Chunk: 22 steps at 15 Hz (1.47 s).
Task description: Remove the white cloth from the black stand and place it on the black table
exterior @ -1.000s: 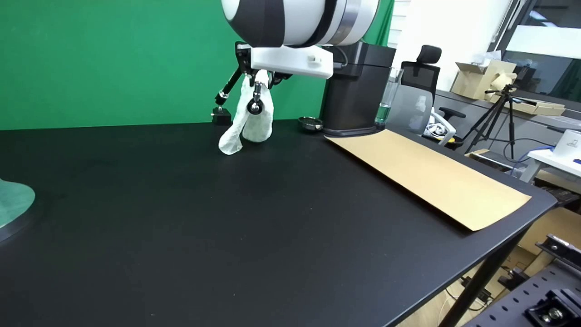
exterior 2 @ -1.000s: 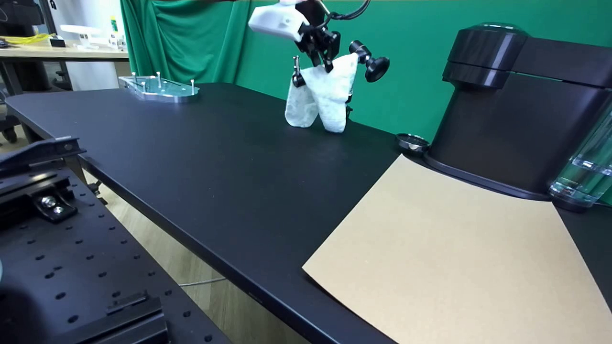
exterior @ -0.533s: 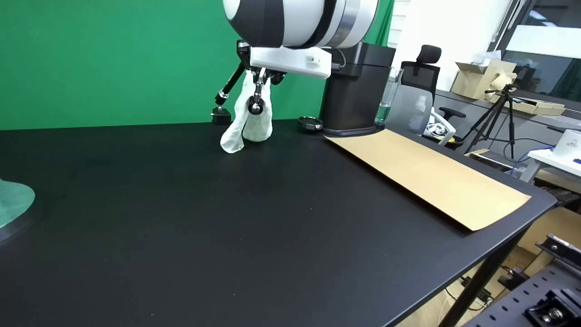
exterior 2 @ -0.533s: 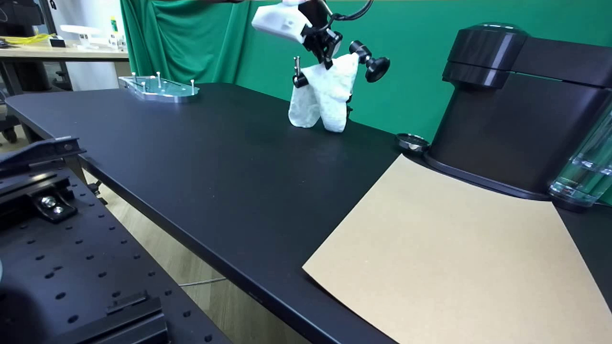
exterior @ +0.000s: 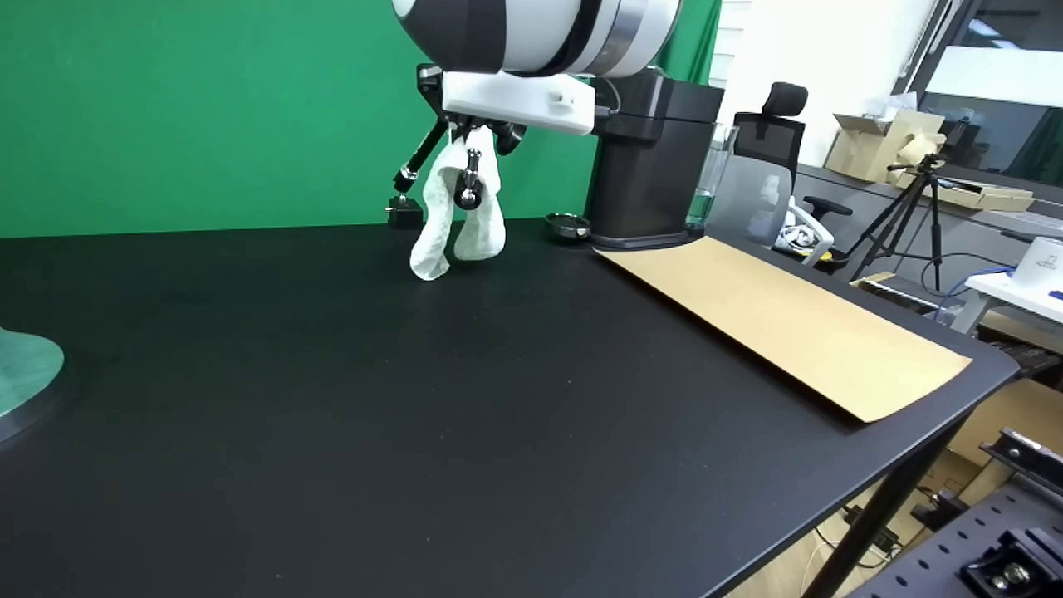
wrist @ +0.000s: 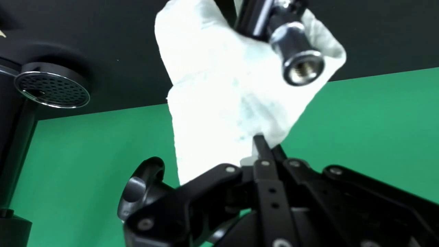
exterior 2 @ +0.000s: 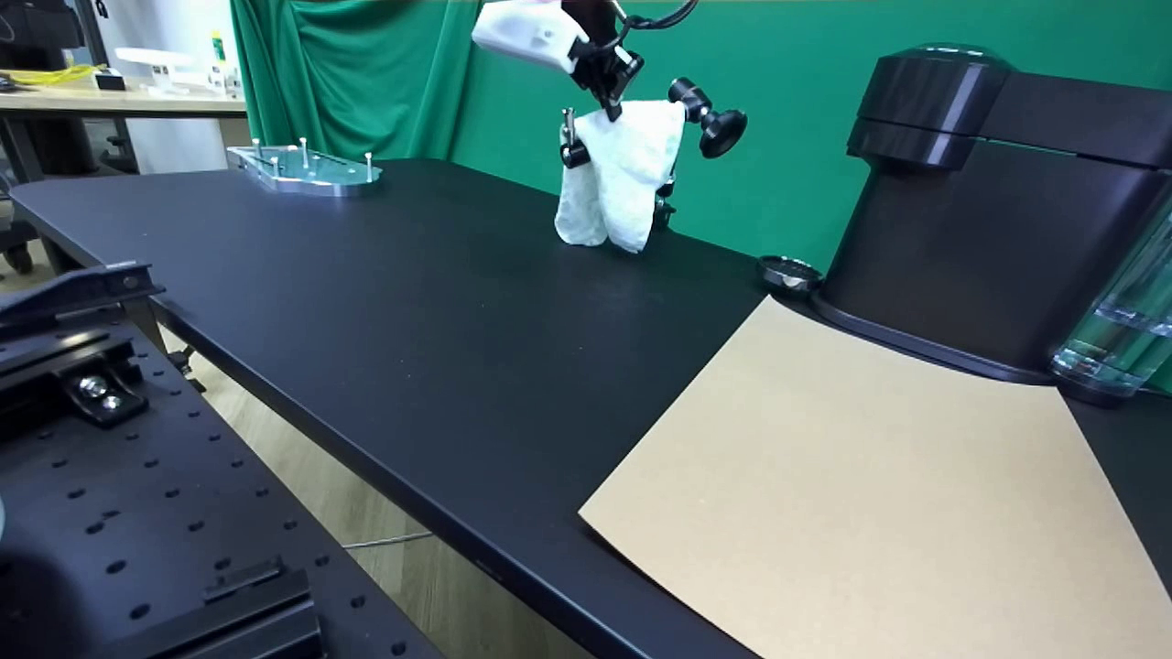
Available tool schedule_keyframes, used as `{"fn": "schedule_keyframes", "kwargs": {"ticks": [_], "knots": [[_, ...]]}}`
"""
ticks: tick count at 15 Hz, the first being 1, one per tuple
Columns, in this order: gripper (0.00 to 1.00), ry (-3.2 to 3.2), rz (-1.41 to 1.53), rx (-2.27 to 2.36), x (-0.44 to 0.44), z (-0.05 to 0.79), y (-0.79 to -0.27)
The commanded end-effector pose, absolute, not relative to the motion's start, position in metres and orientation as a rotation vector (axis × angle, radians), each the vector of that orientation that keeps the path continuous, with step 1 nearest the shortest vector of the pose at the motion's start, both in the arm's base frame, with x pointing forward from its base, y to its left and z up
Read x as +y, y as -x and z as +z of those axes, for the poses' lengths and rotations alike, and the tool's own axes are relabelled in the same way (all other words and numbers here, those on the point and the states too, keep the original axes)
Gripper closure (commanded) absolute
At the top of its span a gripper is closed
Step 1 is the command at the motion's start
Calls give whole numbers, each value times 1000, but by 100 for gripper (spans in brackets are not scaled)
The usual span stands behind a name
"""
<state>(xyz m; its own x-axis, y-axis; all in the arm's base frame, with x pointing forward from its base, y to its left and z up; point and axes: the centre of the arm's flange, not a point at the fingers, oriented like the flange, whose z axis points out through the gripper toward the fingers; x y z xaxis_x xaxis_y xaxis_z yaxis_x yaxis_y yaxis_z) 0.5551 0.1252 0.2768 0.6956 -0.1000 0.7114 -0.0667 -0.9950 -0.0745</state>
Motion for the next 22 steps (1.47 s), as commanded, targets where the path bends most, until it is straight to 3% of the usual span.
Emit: {"fn": "schedule_keyframes", "kwargs": {"ticks": [1, 9, 15, 22], "knots": [[100, 2813, -1195, 3, 144, 290, -527], [100, 2782, -1115, -285, 197, 311, -475], [100, 3097, -924, -267, 176, 288, -431], [100, 3246, -426, -471, 170, 262, -380]]}}
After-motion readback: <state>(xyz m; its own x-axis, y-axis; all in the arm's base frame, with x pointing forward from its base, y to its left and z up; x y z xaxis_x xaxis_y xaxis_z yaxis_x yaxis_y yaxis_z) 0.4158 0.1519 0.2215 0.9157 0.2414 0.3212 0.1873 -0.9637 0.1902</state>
